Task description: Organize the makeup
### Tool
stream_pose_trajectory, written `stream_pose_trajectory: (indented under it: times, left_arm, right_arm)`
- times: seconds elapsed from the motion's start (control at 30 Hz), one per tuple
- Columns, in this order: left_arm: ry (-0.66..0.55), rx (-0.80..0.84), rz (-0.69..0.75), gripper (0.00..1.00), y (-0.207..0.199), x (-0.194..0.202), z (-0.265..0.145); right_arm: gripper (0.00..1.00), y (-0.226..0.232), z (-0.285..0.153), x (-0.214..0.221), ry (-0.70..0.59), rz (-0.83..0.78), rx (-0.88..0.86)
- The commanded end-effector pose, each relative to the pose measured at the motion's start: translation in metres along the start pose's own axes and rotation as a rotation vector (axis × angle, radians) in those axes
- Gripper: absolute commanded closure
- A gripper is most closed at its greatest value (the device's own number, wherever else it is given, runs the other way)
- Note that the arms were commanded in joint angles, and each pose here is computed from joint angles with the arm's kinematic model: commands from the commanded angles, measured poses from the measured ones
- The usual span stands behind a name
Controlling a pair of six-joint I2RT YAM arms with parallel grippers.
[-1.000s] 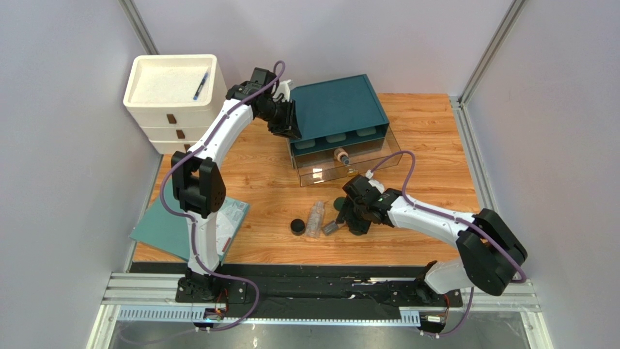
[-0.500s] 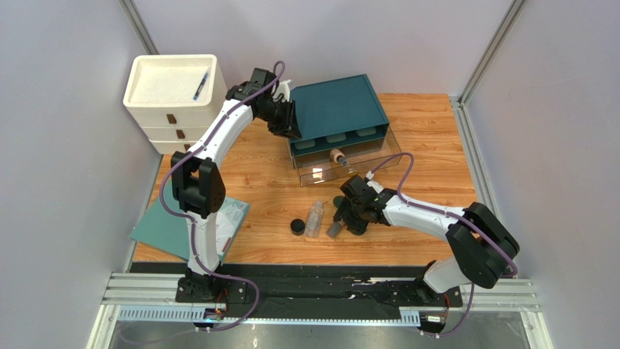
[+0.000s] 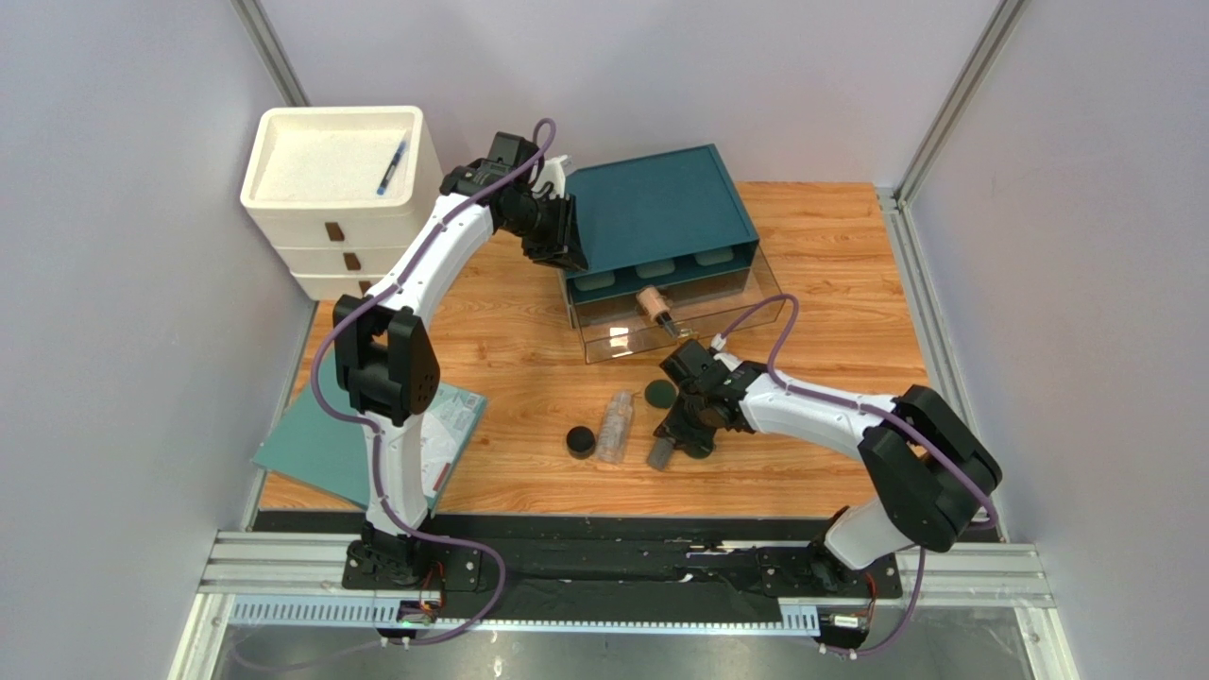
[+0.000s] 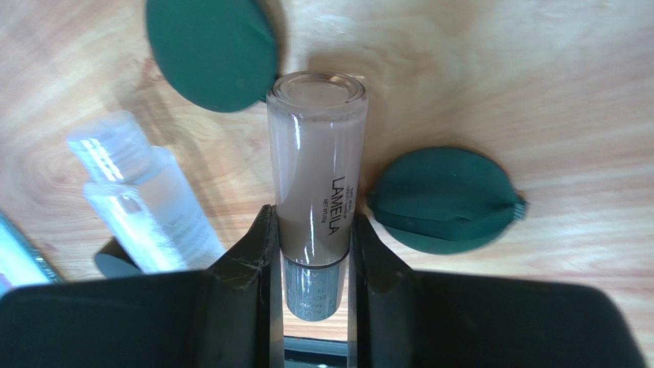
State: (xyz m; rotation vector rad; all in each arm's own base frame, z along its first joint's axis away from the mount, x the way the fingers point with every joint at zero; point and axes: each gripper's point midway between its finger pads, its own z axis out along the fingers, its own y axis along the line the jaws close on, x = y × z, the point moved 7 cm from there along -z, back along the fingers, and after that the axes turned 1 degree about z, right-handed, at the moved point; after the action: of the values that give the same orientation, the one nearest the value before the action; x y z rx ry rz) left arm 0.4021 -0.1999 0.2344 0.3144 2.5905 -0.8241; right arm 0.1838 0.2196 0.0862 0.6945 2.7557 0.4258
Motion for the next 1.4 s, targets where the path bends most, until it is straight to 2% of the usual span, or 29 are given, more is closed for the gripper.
stream_pose_trajectory:
  times: [0.0,0.33,0.5,0.63,0.8,0.93,1.17,1.37]
  left_arm:
    - [0.218,-0.175,-0.070,0.66,0.035,0.042,0.007]
    - [0.215,-0.171,-0.072,0.65,0.035,0.038,0.008]
    - [0.217,-0.169,-0.073,0.65,0.035,0.038,0.008]
    - [0.219,-0.173,-0.071,0.65,0.035,0.038,0.008]
    - [0.225,-0.175,-0.070,0.66,0.036,0.039,0.009]
    - [0.224,-0.173,-0.070,0.66,0.035,0.040,0.008]
    - [0.231,-0.181,-0.060,0.66,0.036,0.041,0.005]
    - [0.236,-0.187,-0.055,0.66,0.036,0.043,0.003]
  right_arm:
    - [1.00,-0.010,-0.018,-0.003,-0.025,-0.060,0.051]
    - [1.00,0.002,-0.090,-0.020,-0.134,-0.124,-0.066]
    - [1.00,0.018,-0.138,-0.040,-0.279,-0.138,-0.180]
    - [1.00,0.037,-0.169,-0.069,-0.447,-0.104,-0.229]
    - [1.00,0.065,-0.170,-0.107,-0.502,0.019,-0.321]
    - [1.00,0.083,-0.152,-0.131,-0.499,0.109,-0.370]
    - [1.00,0.090,-0.129,-0.175,-0.470,0.227,-0.402]
    - [1.00,0.089,-0.121,-0.191,-0.441,0.274,-0.458]
